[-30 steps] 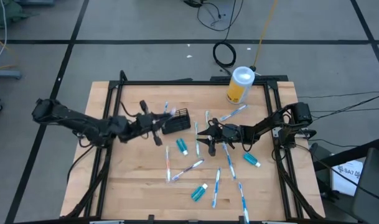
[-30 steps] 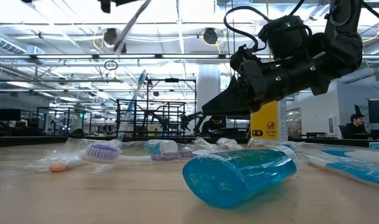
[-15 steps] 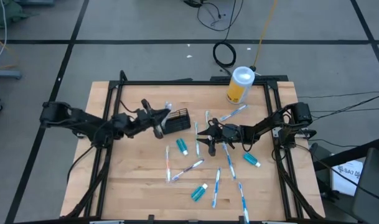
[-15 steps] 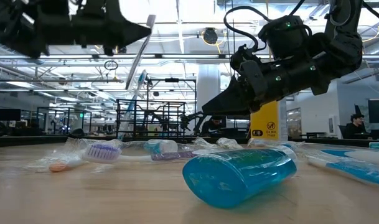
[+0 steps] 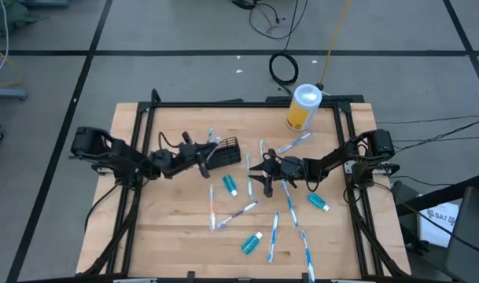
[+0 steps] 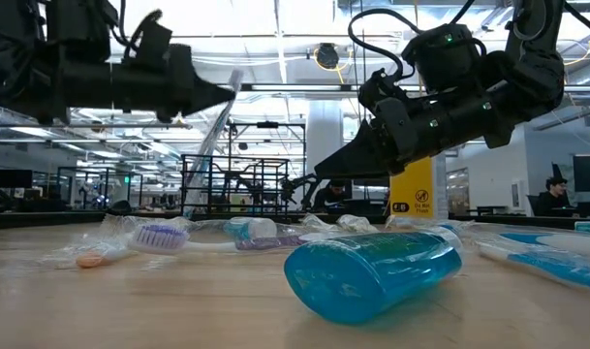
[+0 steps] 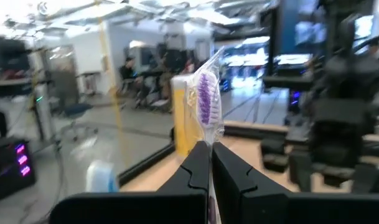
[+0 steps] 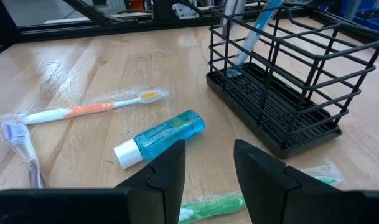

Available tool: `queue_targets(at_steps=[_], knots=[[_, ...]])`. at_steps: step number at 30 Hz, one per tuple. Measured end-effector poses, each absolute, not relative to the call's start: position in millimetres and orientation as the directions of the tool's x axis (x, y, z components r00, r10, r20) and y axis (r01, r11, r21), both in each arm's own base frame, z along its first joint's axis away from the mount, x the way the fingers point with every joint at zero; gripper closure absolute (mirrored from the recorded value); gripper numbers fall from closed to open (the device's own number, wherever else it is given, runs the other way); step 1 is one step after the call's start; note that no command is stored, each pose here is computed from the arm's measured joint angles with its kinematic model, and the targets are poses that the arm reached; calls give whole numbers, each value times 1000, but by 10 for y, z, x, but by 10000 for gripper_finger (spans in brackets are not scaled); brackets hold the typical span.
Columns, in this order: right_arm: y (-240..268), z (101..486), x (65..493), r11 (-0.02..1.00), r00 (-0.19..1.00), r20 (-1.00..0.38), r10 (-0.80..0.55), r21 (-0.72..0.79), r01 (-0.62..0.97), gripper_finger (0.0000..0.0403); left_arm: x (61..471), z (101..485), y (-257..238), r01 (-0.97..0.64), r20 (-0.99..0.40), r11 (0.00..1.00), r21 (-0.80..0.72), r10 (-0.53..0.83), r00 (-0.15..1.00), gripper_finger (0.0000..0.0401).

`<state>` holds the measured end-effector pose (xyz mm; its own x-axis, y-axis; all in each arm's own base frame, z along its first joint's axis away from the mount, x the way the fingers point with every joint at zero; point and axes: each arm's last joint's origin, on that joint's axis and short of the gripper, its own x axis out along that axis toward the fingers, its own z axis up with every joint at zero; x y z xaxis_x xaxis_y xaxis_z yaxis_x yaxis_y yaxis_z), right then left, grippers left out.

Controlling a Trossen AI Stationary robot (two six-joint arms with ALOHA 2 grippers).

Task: Pick & Place toothbrushing station
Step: Put the violet toothbrush into the black mesh organizer

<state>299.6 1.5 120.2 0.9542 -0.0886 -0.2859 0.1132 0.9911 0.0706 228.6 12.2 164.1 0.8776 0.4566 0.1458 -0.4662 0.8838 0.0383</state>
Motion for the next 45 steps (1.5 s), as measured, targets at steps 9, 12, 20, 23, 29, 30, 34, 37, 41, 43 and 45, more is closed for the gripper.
queue_targets(at_steps=[9,12,20,23,29,30,34,37,41,43,45], knots=[[16,1173,2986,990,945,-316,-88,73,117,271,2295,1494,50,-578,53,815,41,576,815,394],[16,1154,2980,986,938,-335,-88,106,131,271,2288,1490,-7,-592,49,806,7,591,805,393],[16,1153,2979,984,937,-337,-88,119,135,271,2269,1568,-52,-619,112,785,32,613,782,392],[15,1154,2980,984,938,-336,-89,114,134,271,2282,1611,-38,-623,139,782,9,616,775,392],[13,1160,2982,988,940,-329,-89,86,124,271,2335,1548,18,-631,88,775,-28,631,771,391],[12,1163,2983,989,941,-326,-90,81,123,271,2337,1533,22,-638,82,769,-27,638,766,391],[12,1170,2985,990,943,-319,-90,76,120,271,2343,1499,23,-644,67,765,-19,644,762,391],[12,1173,2986,990,944,-316,-90,76,120,271,2345,1455,23,-646,32,763,-22,646,763,391],[12,1171,2986,990,944,-318,-90,76,120,271,2344,1445,24,-649,24,758,-65,652,758,391],[12,1172,2986,990,944,-317,-90,76,120,271,2344,1445,24,-650,24,757,-70,652,758,386],[12,1172,2986,990,944,-317,-90,76,120,271,2341,1445,28,-662,23,748,-59,664,748,373]])
